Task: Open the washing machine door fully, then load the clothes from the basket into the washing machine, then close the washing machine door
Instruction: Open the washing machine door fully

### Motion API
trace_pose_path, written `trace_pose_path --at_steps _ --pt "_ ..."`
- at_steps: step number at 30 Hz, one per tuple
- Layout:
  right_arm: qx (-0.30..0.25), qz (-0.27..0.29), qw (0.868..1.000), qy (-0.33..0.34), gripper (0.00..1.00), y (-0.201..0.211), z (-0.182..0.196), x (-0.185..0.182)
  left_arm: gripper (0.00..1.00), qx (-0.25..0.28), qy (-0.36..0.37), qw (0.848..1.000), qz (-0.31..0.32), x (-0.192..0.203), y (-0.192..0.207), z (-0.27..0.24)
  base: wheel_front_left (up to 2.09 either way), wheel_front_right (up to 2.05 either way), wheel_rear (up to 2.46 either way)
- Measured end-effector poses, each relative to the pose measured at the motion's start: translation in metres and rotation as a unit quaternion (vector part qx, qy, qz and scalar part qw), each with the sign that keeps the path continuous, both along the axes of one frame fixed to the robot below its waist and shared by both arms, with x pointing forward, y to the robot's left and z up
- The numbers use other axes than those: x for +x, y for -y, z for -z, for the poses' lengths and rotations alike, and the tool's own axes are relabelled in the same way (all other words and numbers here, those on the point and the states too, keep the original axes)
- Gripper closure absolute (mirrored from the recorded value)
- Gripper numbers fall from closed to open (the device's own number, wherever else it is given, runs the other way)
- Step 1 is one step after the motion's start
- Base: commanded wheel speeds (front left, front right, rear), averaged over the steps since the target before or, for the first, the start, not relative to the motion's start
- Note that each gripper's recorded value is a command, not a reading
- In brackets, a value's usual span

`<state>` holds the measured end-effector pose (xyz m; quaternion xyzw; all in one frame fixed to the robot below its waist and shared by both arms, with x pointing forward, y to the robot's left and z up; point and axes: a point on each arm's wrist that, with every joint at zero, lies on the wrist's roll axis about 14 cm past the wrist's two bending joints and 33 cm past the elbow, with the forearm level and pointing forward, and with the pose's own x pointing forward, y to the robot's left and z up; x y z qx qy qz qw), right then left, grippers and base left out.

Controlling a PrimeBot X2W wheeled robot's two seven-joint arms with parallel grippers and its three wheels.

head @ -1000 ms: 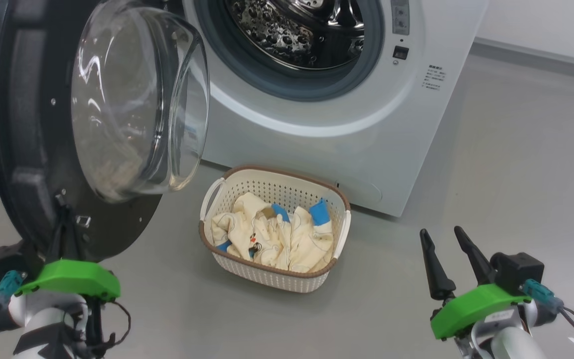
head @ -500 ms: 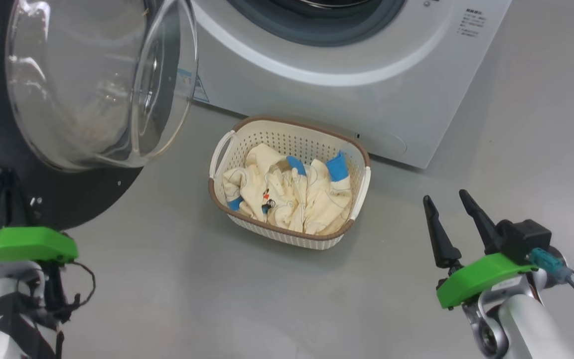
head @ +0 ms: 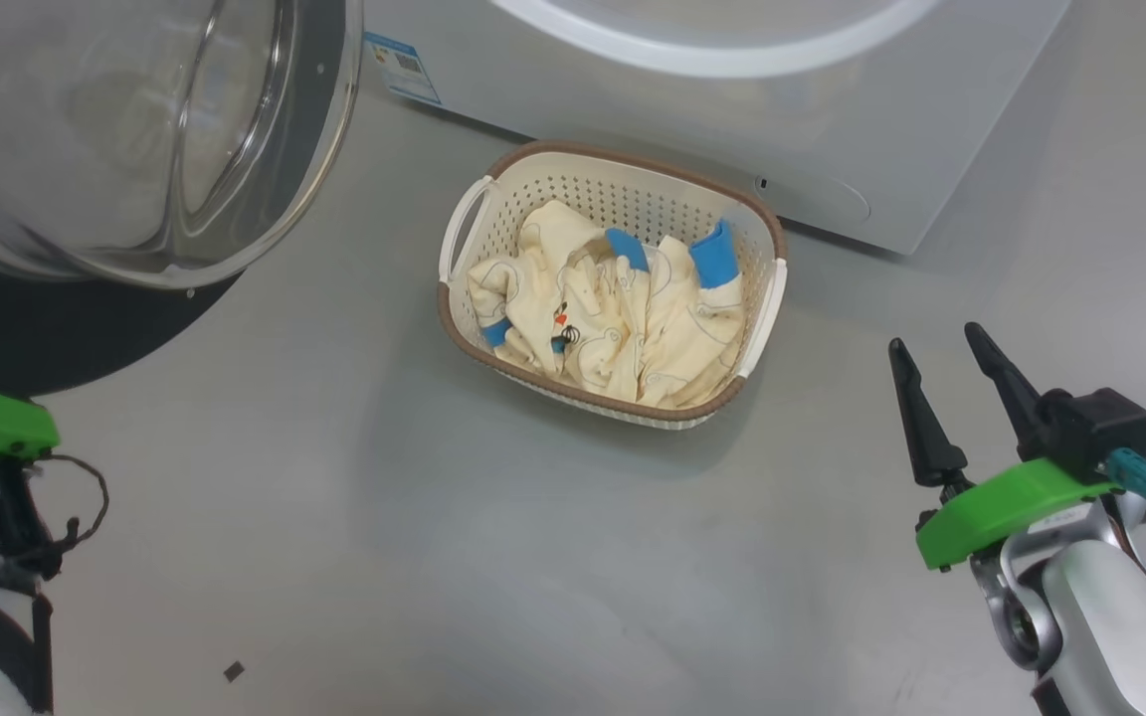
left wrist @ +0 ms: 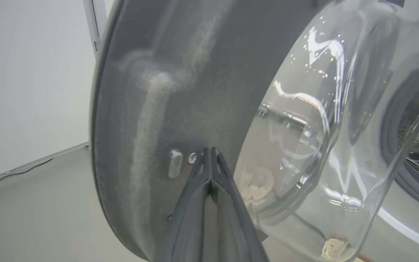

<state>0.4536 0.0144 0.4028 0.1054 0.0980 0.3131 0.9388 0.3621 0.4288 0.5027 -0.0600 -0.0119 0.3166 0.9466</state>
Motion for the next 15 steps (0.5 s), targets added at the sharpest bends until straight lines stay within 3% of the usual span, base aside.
trace_pose_path --at_steps 15 --pt "-0.009 -0.019 1.0 -0.012 0.0 -0.005 0.02 0.01 1.0 0.014 -0.037 0.999 -0.035 -0.002 -0.042 0.004 0.0 0.0 0.0"
